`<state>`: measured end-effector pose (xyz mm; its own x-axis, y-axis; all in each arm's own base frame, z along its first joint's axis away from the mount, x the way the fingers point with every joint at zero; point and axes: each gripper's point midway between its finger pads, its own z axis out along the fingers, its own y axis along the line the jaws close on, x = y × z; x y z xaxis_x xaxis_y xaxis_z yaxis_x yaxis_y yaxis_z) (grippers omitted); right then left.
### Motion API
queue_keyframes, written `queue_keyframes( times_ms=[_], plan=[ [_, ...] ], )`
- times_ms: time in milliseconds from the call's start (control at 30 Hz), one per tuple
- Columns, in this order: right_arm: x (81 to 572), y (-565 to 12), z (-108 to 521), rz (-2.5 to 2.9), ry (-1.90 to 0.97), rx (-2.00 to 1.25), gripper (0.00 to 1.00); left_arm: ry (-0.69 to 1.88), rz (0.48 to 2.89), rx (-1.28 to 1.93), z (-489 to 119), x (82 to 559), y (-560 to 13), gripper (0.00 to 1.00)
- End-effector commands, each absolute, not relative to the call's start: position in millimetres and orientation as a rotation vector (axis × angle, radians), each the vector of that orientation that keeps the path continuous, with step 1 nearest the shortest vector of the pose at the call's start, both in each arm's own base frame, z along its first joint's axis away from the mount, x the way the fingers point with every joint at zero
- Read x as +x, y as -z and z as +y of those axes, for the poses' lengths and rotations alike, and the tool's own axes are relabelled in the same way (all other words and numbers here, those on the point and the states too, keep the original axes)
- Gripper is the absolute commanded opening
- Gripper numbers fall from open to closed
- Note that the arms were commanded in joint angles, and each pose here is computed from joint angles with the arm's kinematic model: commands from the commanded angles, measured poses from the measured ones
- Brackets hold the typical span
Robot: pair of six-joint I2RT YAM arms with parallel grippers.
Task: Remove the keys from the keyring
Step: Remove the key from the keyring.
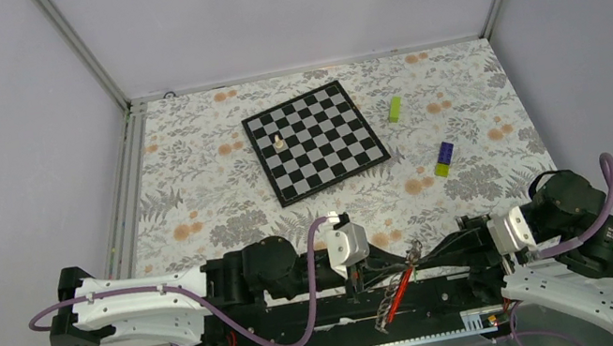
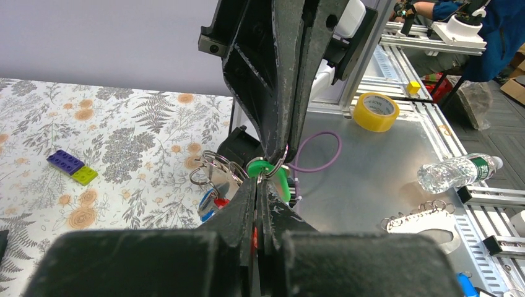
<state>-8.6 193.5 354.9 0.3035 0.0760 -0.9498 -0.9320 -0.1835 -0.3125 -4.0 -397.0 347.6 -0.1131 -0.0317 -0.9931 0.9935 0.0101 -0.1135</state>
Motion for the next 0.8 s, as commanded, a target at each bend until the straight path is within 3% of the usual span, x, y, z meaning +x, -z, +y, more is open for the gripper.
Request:
queue_keyframes(
  times_ms=[0,200,467,600,767],
  plan=[
    [-29,-375,188,0.74,-1.205,-1.469,0.0,1.291,1.228,1.036,-396,8,-376,0.0],
    [-27,-378,187,0.758,-1.203,-1.453,0.0,1.277,1.236,1.027,-393,10,-374,0.02],
    [-18,-387,191,0.881,-1.231,-1.39,0.0,1.262,1.239,0.981,-386,17,-379,0.38],
    [-8,-385,193,0.972,-1.227,-1.343,0.0,1.233,1.256,0.956,-379,23,-382,0.46],
    [14,-381,196,1.147,-1.2,-1.206,0.0,1.188,1.269,0.896,-363,35,-392,0.49]
  ],
)
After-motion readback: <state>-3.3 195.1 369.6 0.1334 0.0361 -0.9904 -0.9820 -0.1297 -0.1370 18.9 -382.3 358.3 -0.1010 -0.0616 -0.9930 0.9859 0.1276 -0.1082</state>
